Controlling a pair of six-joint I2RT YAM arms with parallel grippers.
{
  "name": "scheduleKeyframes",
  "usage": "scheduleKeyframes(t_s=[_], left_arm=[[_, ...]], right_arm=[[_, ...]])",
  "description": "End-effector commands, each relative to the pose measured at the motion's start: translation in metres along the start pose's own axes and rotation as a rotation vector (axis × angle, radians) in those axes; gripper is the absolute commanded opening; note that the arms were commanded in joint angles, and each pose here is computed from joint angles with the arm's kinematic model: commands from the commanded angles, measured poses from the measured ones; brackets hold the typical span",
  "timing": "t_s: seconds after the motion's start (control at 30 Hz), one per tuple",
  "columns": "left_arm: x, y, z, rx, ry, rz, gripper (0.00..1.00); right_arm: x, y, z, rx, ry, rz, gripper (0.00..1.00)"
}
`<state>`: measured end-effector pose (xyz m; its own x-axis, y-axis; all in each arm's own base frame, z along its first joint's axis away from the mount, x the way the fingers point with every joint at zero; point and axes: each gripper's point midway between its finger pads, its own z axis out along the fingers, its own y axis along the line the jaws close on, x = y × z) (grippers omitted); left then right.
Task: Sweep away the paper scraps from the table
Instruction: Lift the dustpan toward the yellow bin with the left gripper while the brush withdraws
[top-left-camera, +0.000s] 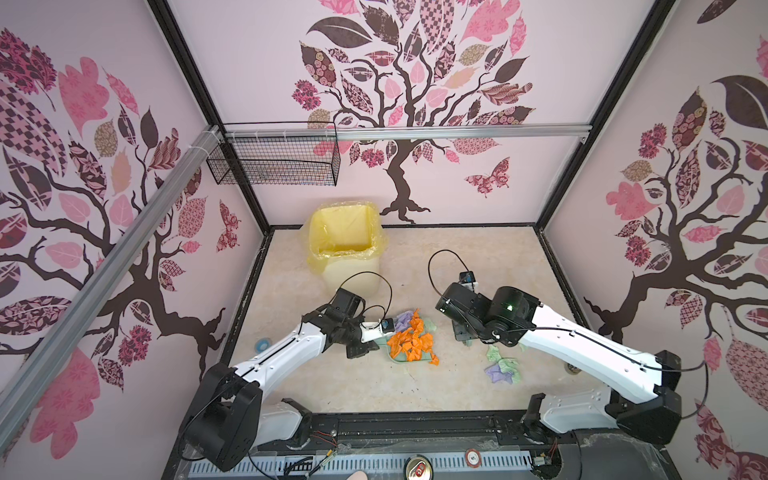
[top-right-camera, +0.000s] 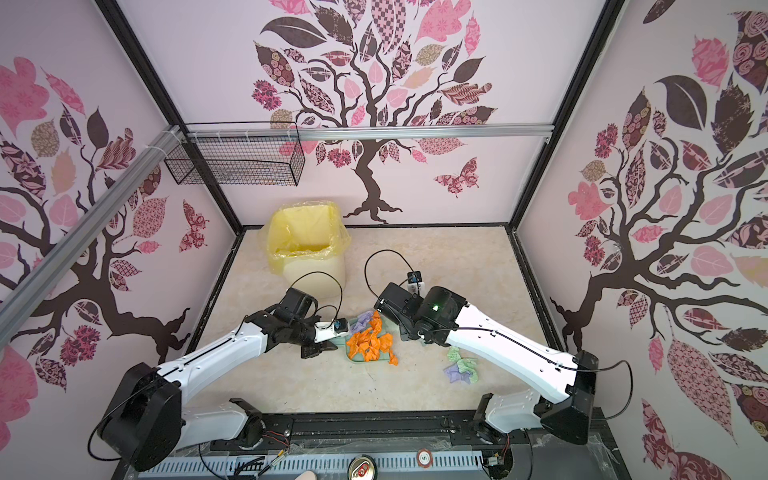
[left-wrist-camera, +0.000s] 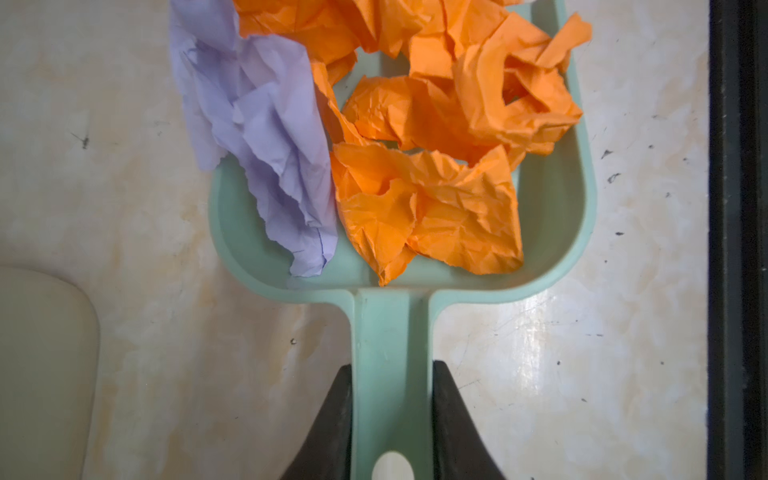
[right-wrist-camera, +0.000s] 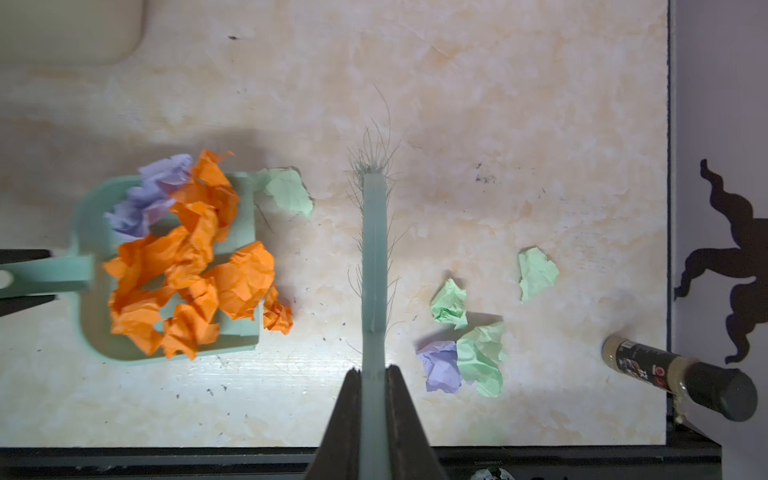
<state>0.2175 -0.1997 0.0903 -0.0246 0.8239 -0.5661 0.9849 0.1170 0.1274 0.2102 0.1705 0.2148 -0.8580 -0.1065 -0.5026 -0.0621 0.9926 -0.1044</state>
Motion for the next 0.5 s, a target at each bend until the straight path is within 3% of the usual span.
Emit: scheduleKeyframes(t_s=[0.0,0.47], left_arm=[[-0.015,-0.006,-0.023,0.022,-0.025,0.006,0.00],[0.006,-0.021,-0.117,0.130,0.086,0.030,0.00]], right_arm=[[-0.004,-0.005,-0.002,-0.036,-0.034,0.033,0.00],[-0.006,-0.001,0.020,-0.060,-0.035,0.013,0.00]])
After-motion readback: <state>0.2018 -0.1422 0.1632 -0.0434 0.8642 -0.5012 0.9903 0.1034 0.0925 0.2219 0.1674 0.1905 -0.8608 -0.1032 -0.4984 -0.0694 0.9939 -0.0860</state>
